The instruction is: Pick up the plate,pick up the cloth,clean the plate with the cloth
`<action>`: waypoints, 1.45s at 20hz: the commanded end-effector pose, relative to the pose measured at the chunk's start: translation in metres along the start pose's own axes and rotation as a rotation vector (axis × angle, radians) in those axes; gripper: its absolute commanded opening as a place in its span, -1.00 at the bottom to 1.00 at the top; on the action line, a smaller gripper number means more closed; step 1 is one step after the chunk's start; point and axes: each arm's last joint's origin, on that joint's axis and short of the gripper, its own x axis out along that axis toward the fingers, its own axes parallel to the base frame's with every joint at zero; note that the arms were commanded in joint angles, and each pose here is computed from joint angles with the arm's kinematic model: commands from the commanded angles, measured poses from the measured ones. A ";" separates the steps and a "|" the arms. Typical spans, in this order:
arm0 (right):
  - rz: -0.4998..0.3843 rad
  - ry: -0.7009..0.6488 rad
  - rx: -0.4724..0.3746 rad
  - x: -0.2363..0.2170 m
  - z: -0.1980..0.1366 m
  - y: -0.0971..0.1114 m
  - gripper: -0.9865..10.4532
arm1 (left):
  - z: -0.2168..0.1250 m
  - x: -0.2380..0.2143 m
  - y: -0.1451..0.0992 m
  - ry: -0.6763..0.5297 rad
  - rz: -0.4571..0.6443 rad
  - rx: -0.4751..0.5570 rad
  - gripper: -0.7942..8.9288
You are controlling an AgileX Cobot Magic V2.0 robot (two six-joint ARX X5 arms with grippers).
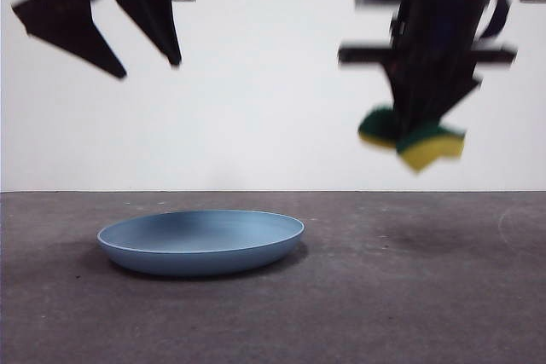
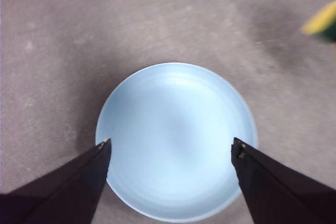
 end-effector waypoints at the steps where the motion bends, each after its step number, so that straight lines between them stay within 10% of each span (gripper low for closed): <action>1: 0.029 0.065 0.016 0.037 -0.002 0.001 -0.86 | -0.006 -0.018 -0.009 -0.013 -0.028 0.017 -0.04; 7: 0.048 0.182 0.002 0.095 -0.013 0.005 -0.74 | -0.011 -0.049 -0.024 -0.068 -0.087 0.065 -0.05; 13: 0.043 0.190 -0.012 0.098 -0.014 0.004 0.33 | -0.013 -0.049 -0.024 -0.056 -0.060 0.066 -0.05; 22: 0.053 0.116 -0.001 0.068 -0.005 0.000 0.32 | -0.014 -0.049 -0.020 -0.057 0.066 0.069 -0.06; 24: 0.062 0.054 0.008 0.036 0.001 -0.005 -0.18 | -0.016 -0.049 -0.018 -0.035 0.103 0.089 -0.10; 26: 0.073 -0.006 0.015 0.000 0.002 -0.011 -0.87 | -0.019 -0.049 -0.018 -0.002 0.109 0.153 -0.82; 29: 0.089 -0.139 0.028 -0.055 0.000 -0.021 -0.84 | -0.020 -0.049 -0.018 0.012 0.107 0.158 -0.85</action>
